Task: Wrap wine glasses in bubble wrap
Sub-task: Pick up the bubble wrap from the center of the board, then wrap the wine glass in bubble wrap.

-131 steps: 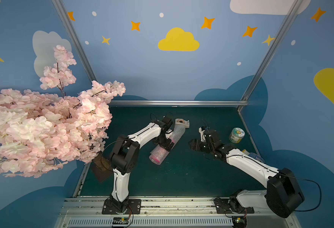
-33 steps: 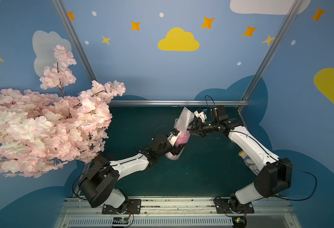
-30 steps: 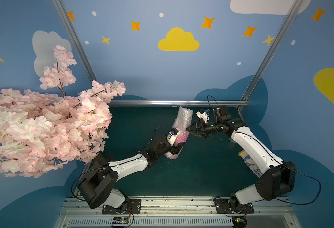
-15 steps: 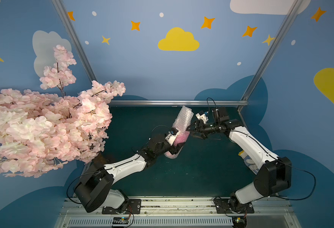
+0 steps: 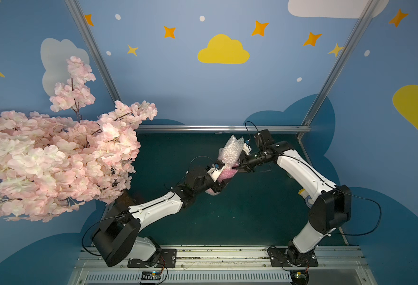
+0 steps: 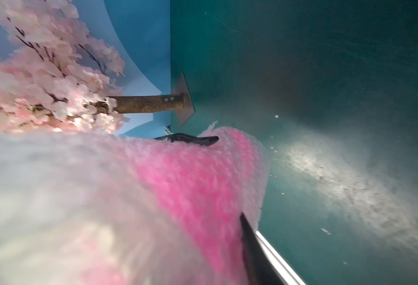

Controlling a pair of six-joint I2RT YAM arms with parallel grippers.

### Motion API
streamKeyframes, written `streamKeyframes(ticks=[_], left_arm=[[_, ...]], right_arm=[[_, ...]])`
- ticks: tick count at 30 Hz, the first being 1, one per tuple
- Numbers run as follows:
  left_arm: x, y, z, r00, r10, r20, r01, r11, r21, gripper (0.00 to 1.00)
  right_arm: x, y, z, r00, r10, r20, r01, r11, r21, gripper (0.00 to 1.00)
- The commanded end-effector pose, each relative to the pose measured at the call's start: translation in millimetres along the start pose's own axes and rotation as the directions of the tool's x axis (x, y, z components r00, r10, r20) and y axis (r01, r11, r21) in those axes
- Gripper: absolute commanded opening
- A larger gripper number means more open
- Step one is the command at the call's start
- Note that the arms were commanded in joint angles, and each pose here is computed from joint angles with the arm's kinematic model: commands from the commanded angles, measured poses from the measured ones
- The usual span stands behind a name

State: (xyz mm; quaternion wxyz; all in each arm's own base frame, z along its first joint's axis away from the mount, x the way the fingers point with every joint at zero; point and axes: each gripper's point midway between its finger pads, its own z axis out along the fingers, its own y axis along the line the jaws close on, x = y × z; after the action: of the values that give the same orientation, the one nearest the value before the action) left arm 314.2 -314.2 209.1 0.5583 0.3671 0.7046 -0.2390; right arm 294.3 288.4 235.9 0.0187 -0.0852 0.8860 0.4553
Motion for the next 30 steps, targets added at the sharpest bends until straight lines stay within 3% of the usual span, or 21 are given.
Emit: streamKeyframes(ticks=[1,5,8,14,17,24,27,30], left_arm=[[-25,2,7,0.998,-0.003,0.06,0.003,1.0,-0.004,0.65],[-14,7,11,0.999,-0.035,0.018,0.036,0.999,-0.03,0.89],[-3,11,11,0.997,-0.072,-0.025,0.071,0.996,-0.057,0.99],[-8,8,-8,0.989,-0.132,-0.072,0.128,0.99,-0.056,1.0],[-3,-1,-19,0.981,-0.148,-0.123,0.146,0.989,-0.02,1.0],[18,7,-54,0.954,-0.252,-0.161,0.24,0.967,-0.091,1.0],[7,20,-71,0.905,-0.415,-0.098,0.405,0.908,-0.104,1.0],[0,33,-75,0.789,-0.6,-0.136,0.582,0.799,-0.15,1.0]], right_arm=[[25,18,5,0.995,-0.049,-0.089,0.046,0.998,-0.032,0.13],[15,15,0,0.999,-0.04,0.0,0.04,0.999,0.01,0.09],[8,1,-7,0.997,-0.023,0.074,0.015,0.994,0.109,0.07],[13,-61,-23,0.995,0.005,0.102,-0.048,0.9,0.433,0.07],[10,-78,-28,0.992,0.011,0.126,-0.072,0.865,0.496,0.07],[-6,-96,-34,0.988,-0.044,0.148,-0.057,0.787,0.615,0.06],[-1,-94,-19,0.994,-0.092,0.067,0.024,0.744,0.668,0.11],[9,-98,3,0.993,-0.116,0.004,0.081,0.717,0.692,0.12]])
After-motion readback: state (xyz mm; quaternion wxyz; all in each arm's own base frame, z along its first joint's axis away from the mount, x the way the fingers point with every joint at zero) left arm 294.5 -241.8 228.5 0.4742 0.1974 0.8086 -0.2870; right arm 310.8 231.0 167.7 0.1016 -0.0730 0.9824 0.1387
